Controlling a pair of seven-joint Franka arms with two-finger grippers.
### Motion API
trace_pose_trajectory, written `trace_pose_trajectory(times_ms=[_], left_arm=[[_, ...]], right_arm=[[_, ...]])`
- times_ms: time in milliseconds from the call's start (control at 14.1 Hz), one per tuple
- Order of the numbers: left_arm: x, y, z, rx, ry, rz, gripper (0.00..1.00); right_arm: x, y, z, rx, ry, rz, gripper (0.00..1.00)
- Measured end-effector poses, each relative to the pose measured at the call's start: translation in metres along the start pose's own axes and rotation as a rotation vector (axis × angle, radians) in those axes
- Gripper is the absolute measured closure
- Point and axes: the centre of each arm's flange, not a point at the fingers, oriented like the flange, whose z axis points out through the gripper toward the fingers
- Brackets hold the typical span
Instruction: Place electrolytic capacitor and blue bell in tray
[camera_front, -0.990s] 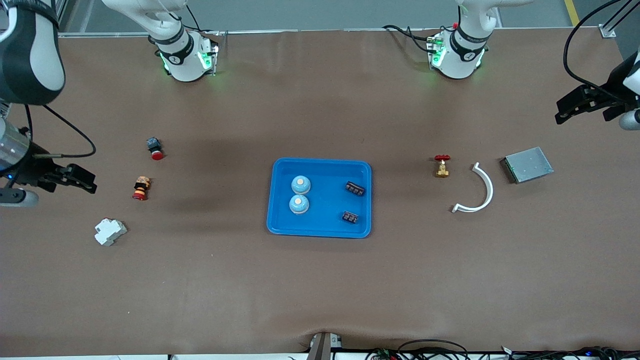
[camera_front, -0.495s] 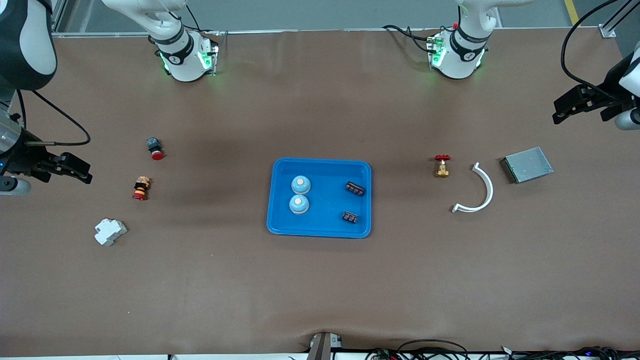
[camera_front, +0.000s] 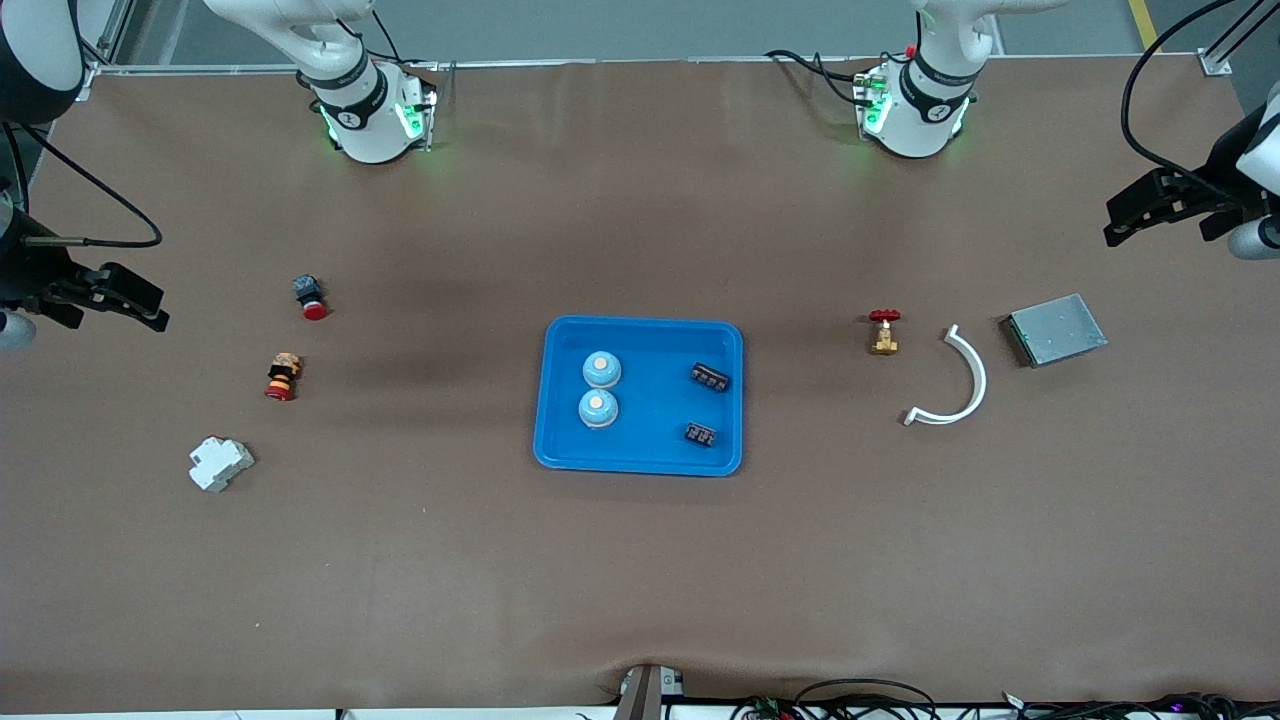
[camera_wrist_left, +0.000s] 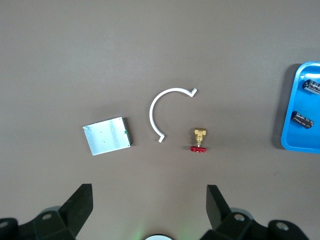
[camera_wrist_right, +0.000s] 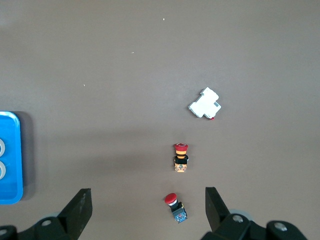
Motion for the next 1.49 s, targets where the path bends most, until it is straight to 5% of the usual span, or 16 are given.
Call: trace_pose_trajectory(times_ms=[1486], left_arm=[[-0.007, -0.001, -0.008, 0.000, 0.010, -0.005, 0.00]], right_arm=[[-0.009, 0.008, -0.029, 0.000, 0.021, 0.017, 0.00]])
